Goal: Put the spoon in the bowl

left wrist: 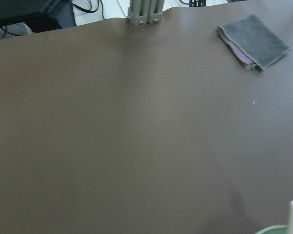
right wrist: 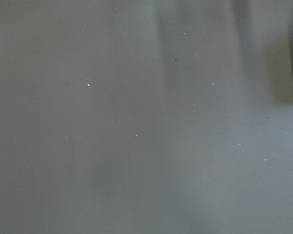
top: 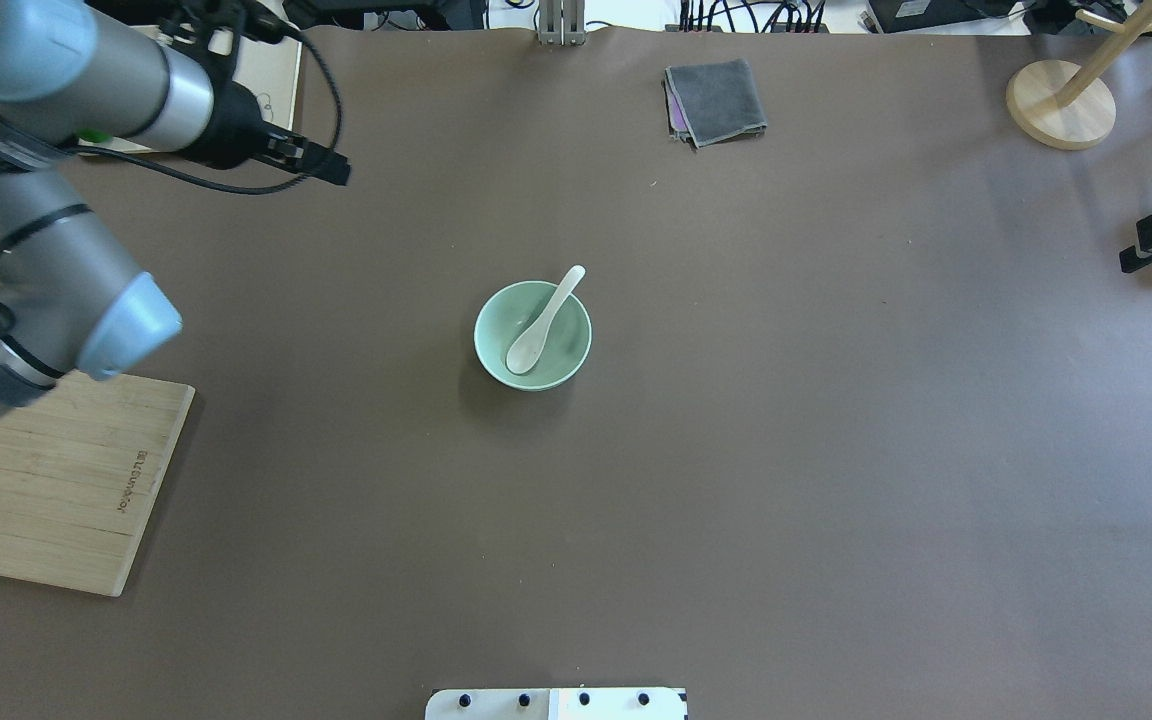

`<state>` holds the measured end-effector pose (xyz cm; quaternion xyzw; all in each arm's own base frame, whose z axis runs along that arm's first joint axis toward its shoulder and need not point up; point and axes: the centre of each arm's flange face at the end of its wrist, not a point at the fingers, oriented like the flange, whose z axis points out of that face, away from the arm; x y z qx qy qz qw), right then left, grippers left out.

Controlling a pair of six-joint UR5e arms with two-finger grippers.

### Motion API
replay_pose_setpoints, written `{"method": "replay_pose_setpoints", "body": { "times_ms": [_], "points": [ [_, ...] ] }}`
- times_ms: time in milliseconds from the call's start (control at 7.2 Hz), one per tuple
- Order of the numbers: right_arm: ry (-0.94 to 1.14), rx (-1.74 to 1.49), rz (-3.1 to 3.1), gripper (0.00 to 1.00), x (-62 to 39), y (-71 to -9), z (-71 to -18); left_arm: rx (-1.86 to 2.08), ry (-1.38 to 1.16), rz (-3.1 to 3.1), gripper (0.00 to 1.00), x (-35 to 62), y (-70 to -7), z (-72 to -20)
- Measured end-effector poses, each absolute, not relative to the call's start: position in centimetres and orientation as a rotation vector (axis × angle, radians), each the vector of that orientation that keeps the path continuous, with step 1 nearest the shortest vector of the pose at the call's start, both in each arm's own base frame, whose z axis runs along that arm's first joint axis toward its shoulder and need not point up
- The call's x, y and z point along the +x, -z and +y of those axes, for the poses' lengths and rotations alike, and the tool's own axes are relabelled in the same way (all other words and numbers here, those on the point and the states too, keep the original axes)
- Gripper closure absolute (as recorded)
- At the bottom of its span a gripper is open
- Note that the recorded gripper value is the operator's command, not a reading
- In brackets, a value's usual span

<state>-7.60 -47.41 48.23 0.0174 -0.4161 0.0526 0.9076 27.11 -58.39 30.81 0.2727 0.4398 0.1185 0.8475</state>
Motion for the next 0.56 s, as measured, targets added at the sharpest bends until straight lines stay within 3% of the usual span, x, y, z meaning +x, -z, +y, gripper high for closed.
{"method": "replay_pose_setpoints", "body": {
  "times_ms": [278,556],
  "points": [
    [-0.050,0.042,-0.821,0.00,-3.8,-51.8,-45.9,0.519,-0.218,0.887,0.02,13.8,-40.4,-58.2],
    [0.016,0.008,-0.778,0.00,1.7,-55.6,-44.0,0.443,-0.129,0.838,0.02,7.1,-48.3,-55.6]
  ]
}}
